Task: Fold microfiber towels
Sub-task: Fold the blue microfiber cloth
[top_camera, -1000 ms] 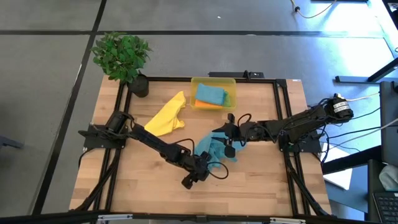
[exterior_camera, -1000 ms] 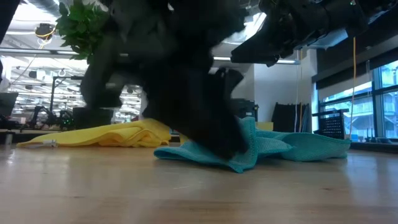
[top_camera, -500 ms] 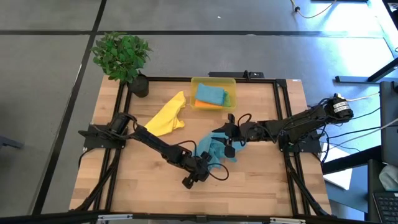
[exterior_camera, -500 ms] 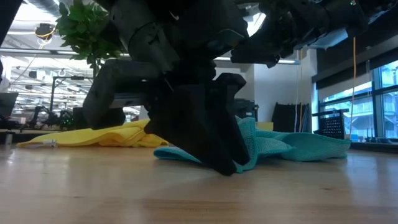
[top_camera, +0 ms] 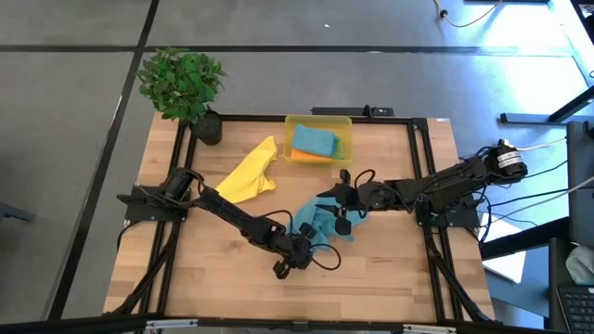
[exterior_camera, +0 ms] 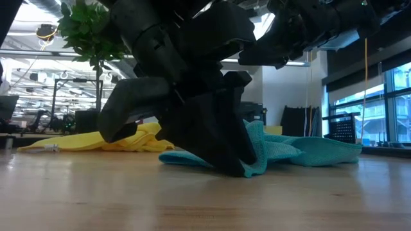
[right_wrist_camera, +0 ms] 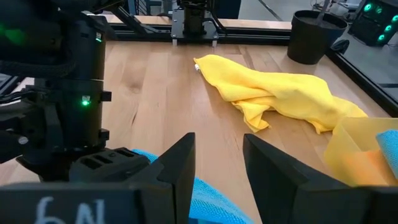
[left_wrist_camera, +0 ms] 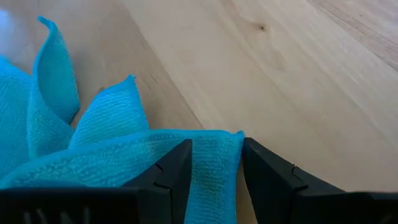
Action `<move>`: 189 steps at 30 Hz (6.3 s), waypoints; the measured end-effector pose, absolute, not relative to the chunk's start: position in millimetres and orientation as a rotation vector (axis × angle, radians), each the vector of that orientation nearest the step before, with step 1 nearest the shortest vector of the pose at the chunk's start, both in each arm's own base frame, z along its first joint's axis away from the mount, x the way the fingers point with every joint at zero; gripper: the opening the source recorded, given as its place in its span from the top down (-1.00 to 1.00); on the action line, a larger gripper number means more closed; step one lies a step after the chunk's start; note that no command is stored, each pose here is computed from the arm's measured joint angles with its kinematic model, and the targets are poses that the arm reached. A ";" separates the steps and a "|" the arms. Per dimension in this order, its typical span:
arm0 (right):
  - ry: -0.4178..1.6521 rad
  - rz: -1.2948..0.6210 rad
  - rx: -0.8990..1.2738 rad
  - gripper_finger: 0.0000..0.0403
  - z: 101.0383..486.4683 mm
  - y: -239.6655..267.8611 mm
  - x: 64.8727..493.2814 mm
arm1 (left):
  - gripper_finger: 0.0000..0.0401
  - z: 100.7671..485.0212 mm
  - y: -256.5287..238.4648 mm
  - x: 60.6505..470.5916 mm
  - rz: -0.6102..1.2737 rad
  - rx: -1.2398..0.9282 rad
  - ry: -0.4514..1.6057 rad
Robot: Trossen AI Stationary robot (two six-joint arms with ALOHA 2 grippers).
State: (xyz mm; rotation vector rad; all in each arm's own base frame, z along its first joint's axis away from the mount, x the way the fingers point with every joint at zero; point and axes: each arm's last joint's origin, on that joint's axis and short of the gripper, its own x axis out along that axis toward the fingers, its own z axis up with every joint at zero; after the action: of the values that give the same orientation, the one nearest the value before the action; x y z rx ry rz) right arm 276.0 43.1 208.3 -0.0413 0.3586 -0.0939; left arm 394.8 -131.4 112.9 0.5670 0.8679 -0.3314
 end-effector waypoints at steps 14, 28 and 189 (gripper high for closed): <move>0.359 -0.094 -0.043 0.32 208.3 43.1 276.0 | 0.86 115.0 -130.5 392.1 -0.311 0.588 0.886; 0.357 -0.076 -0.039 0.32 208.4 48.3 275.1 | 1.00 204.7 -148.0 342.9 0.165 0.800 0.827; 0.531 -0.303 -0.020 1.00 311.2 144.3 143.2 | 1.00 286.0 -158.7 222.3 0.419 0.418 0.596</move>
State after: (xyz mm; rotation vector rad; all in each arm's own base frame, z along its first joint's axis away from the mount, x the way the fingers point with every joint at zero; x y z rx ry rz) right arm 143.2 144.3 311.2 -0.0198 0.5311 -0.3031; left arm 222.3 -158.7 286.0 0.4182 0.5963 0.4188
